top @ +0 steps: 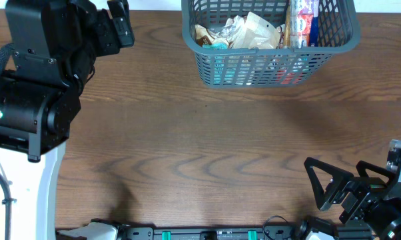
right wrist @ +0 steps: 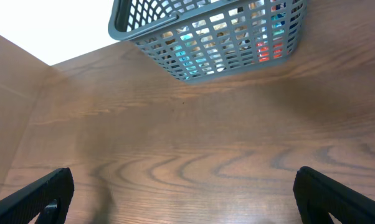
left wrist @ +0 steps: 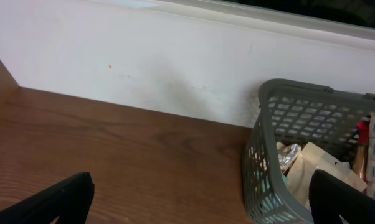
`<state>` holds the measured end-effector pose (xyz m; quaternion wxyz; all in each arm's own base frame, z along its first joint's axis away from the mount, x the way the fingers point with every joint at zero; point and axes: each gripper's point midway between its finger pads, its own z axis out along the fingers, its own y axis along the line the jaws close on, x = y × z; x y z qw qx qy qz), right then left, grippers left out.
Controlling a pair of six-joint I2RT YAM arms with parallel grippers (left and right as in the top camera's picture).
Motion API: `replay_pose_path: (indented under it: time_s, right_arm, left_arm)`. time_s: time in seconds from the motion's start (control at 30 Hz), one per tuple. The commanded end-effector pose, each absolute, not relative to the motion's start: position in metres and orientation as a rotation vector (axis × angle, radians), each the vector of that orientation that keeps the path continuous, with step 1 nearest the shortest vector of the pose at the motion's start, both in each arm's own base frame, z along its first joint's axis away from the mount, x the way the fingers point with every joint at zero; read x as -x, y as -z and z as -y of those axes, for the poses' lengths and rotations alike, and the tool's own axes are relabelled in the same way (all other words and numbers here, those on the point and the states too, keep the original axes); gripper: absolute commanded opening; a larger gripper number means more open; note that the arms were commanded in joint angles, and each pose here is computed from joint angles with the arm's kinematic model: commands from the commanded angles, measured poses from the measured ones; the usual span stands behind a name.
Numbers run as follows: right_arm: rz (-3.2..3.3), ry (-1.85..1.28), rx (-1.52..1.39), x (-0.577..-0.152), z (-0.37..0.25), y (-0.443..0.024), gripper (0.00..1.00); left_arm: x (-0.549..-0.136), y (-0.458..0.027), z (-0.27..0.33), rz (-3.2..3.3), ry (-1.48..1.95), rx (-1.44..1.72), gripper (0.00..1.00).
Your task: Pack container
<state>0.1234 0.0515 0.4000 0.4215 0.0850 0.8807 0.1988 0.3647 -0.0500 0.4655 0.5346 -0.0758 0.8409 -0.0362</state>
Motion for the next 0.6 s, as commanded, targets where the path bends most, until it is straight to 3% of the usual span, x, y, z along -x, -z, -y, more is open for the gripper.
replay_pose_path:
  time_s: [0.0,0.2,0.57]
  right_arm:
    - [-2.208,-0.532,-0.210,-0.122,-0.056,-0.400,0.99]
    - [-2.216,-0.315,-0.270,-0.127,-0.026,-0.395,0.99]
    - [-2.156,-0.110,-0.110,-0.139,-0.008,-0.408,0.99]
  left_arm:
    - [-0.363,-0.467,0.046,-1.998,0.069,0.188,0.99]
    - [-0.363,-0.467,0.046,-1.997,0.069,0.188,0.99]
    - [-0.363,-0.467,0.046,-1.997,0.069,0.188,0.99]
